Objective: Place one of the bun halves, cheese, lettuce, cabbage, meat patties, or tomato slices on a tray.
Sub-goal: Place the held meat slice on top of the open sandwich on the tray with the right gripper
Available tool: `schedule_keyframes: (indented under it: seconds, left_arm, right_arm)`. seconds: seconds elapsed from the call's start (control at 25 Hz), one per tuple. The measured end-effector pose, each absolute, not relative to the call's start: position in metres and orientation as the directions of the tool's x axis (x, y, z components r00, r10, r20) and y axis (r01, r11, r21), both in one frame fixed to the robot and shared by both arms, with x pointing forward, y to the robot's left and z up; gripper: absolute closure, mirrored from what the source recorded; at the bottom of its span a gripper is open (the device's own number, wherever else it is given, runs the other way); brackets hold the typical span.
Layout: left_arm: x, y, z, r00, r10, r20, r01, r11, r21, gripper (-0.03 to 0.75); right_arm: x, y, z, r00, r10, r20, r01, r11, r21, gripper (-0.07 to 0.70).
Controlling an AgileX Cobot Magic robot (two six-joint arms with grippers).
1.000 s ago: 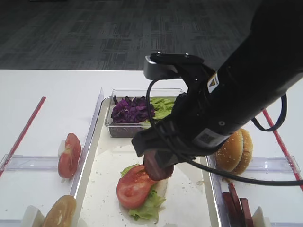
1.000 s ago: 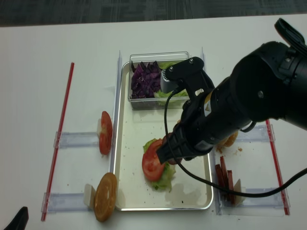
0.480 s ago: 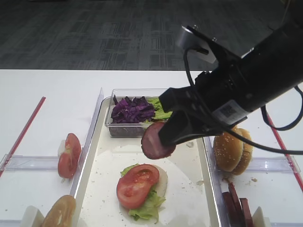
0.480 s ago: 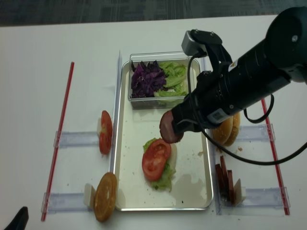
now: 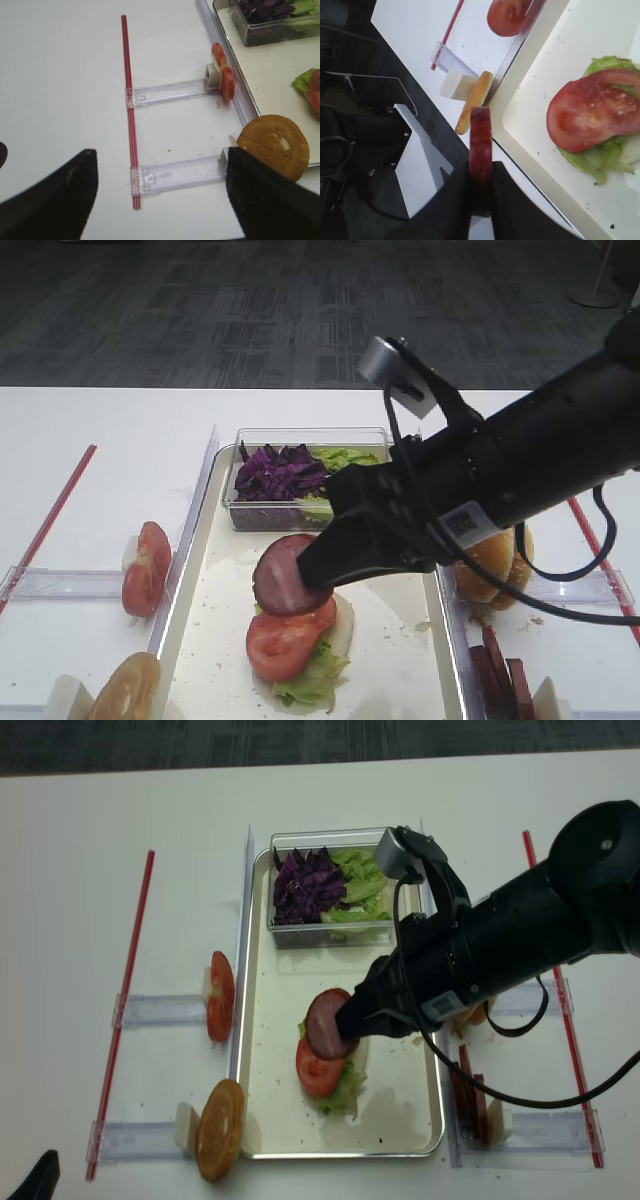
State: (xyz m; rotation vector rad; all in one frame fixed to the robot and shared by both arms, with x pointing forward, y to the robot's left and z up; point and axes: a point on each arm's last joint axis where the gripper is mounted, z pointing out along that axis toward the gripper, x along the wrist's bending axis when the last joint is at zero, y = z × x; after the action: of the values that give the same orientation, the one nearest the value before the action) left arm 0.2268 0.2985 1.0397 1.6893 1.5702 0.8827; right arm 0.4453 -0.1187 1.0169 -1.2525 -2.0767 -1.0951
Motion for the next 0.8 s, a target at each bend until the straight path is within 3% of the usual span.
schedule_keyframes:
  seconds: [0.52, 0.8]
  left_arm:
    - [0.227, 0.299, 1.04, 0.052, 0.998, 0.04, 0.553, -0.062, 0.831, 0.223]
    - [0.227, 0.299, 1.04, 0.052, 0.998, 0.04, 0.553, -0.062, 0.831, 0.223]
  right_arm:
    - [0.463, -0.107, 0.978, -0.426, 0.489, 0.761, 0.904, 0.27, 0.332, 0.498]
    - [0.47, -0.104, 0.959, -0.385, 0.516, 0.766, 0.922, 0.254, 0.292, 0.498]
